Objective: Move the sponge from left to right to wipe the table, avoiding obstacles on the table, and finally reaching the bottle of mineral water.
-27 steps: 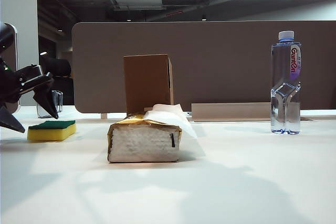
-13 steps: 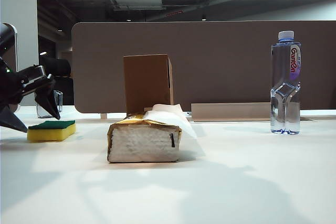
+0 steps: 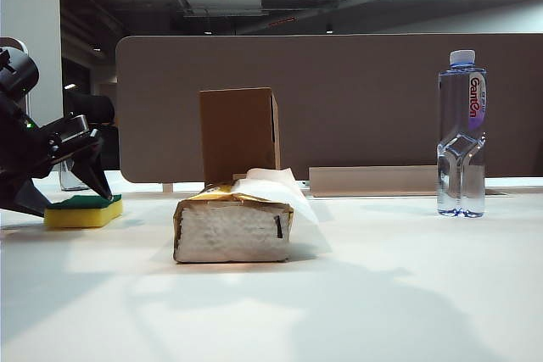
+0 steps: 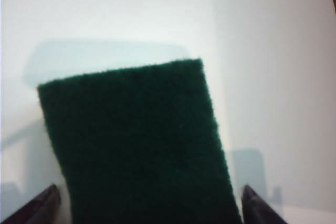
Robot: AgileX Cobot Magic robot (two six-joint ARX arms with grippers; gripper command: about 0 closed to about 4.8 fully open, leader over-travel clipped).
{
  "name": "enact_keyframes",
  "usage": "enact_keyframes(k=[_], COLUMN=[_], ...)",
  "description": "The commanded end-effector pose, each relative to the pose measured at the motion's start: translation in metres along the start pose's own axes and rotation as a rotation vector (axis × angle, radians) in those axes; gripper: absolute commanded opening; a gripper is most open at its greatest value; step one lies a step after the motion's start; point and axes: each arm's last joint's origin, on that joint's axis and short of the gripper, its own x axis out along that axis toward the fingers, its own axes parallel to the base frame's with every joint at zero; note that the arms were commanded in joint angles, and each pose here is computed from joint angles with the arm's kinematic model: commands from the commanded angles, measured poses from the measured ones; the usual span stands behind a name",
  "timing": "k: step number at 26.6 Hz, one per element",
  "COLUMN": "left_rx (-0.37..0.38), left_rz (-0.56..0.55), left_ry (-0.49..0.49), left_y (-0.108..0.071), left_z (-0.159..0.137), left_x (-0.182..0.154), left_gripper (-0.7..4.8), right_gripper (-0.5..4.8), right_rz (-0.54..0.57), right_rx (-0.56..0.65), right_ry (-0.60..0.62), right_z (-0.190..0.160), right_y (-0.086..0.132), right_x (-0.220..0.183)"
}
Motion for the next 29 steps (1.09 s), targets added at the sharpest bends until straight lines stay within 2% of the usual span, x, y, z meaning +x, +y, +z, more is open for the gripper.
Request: enact_keyframes(k=[1, 6, 9, 14, 16, 23, 29], left_rx=[-0.001, -0.004, -0.007, -0.007, -0.001, 0.019, 0.016], left_rz=[0.03, 0.031, 0.03, 0.028, 0.028, 0.027, 0.027], left_ry=[0.01, 0.015, 0.023, 0.023, 0.022, 0.023, 0.03], left_y=[0.002, 0.0028, 0.0034, 0.0034, 0.0034, 0.0032, 0.0033], left_z=[-0.0013, -0.0025, -0.0037, -0.0037, -0.0036, -0.0036, -0.0043], left_x=[0.0016, 0.0036, 0.0048, 0.0046, 0.0046, 0.0047, 0.0047], left_gripper=[4.04, 3.85, 3.03, 2.93, 2.05, -0.06, -0.06], right_gripper=[2.83, 2.83, 2.83, 2.83, 2.83, 2.83, 2.83], right_rz=[0.008, 0.008, 0.008, 0.008, 0.008, 0.008, 0.008], right_rx=[-0.022, -0.022, -0.022, -0.022, -0.022, -0.022, -0.022], right_ry=[-0.014, -0.014, -0.014, -0.014, -0.014, -0.014, -0.014], right_z=[0.0017, 0.0016, 0.0016, 0.0016, 0.0016, 0.0016, 0.0016], right_y=[0.0021, 0.0021, 0.0021, 0.0021, 0.0021, 0.0021, 0.0022], right_x=[-0.001, -0.001, -0.001, -0.001, -0.001, -0.001, -0.0011])
